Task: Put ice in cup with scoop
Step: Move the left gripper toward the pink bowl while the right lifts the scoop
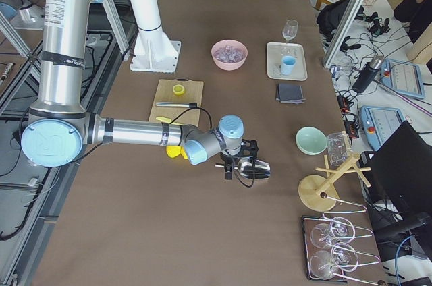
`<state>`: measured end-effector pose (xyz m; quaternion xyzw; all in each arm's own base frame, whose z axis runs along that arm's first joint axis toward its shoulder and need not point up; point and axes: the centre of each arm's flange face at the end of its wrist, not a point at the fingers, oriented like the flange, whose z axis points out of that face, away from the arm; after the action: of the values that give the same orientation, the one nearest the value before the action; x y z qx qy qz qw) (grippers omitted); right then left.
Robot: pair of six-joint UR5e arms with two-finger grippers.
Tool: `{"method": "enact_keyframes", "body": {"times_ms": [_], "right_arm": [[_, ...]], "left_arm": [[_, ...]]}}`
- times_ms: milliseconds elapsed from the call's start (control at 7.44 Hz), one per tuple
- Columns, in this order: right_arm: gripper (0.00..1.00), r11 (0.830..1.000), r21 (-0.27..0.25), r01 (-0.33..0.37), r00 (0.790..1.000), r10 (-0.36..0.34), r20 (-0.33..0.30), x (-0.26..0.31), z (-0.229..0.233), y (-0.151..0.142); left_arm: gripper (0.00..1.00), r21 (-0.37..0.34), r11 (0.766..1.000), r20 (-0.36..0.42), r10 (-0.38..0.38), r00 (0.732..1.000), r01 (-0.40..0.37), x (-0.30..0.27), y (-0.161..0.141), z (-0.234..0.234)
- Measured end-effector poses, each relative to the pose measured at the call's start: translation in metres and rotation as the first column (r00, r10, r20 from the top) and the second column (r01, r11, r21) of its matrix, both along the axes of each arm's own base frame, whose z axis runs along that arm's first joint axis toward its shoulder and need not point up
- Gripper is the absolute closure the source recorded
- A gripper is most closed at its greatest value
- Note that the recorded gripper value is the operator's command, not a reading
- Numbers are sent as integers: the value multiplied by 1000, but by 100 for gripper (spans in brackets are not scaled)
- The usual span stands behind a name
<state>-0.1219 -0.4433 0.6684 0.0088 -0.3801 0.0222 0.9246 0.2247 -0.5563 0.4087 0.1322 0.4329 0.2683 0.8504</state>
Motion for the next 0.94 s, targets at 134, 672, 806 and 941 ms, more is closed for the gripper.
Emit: {"method": "enact_keyframes", "body": {"times_ms": [134,672,806,941], "right_arm": [[69,1000,-5,10,1000,-10,-3,-7,4,-4],[100,999,-36,17,1000,-17,-14,-12,18,-2],[100,999,-41,14,1000,-15,-13,-12,19,-2],[100,999,-35,18,1000,-19,-2,-13,13,-3]], "left_arm": [[2,19,1000,-11,13,1000,-13,10,2,-7],[2,147,986,-86,88,992,-75,50,17,-34],[2,182,978,-104,120,987,-100,67,24,-44],[2,221,967,-125,155,980,-124,84,32,-56]]}}
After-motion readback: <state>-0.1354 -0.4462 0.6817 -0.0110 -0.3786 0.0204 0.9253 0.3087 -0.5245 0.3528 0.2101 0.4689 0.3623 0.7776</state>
